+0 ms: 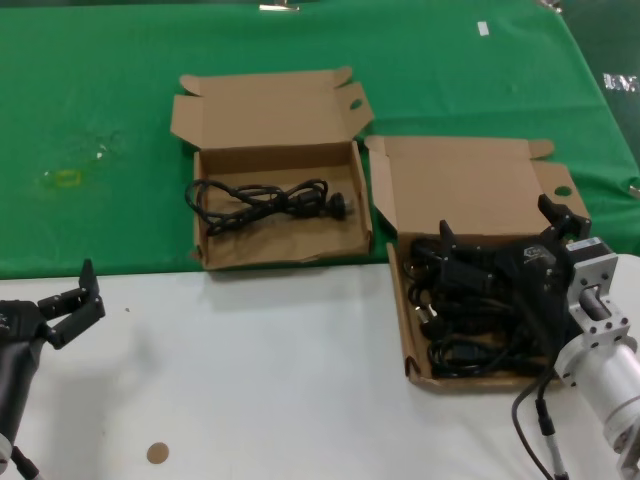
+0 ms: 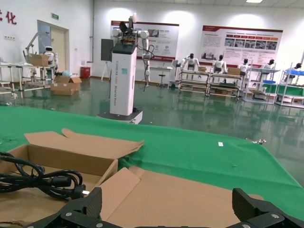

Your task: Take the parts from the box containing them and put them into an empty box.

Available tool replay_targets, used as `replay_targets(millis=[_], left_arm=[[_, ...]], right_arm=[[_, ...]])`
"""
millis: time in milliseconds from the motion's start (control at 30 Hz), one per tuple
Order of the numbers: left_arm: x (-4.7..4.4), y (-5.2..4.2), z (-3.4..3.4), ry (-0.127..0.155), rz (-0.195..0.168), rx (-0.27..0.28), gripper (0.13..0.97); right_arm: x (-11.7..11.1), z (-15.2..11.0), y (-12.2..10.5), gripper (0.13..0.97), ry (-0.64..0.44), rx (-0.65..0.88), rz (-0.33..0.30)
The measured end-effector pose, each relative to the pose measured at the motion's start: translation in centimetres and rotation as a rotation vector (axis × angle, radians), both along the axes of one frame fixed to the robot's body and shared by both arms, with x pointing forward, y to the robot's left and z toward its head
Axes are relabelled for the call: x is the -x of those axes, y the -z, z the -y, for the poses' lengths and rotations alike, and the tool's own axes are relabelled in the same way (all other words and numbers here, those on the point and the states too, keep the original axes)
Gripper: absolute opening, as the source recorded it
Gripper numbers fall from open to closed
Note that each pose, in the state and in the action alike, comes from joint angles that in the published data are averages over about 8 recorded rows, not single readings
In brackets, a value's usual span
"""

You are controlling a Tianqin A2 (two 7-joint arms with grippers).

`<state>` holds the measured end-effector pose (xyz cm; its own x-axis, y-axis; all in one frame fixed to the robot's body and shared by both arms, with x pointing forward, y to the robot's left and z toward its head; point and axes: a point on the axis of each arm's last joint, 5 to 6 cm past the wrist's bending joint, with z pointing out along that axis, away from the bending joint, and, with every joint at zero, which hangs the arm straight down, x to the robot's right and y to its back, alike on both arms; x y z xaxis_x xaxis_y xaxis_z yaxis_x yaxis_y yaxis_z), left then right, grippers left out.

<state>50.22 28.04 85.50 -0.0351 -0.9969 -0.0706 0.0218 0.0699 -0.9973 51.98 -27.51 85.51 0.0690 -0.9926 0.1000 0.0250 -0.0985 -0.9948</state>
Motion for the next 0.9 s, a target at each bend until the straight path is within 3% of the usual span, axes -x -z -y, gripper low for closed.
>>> replay_targets(millis=[900], left_arm=[[0.00,0.00,0.00,0.000,0.000,0.000,0.966]], right_arm=[[0.00,0.00,0.00,0.966,0.000,0.000,0.000]])
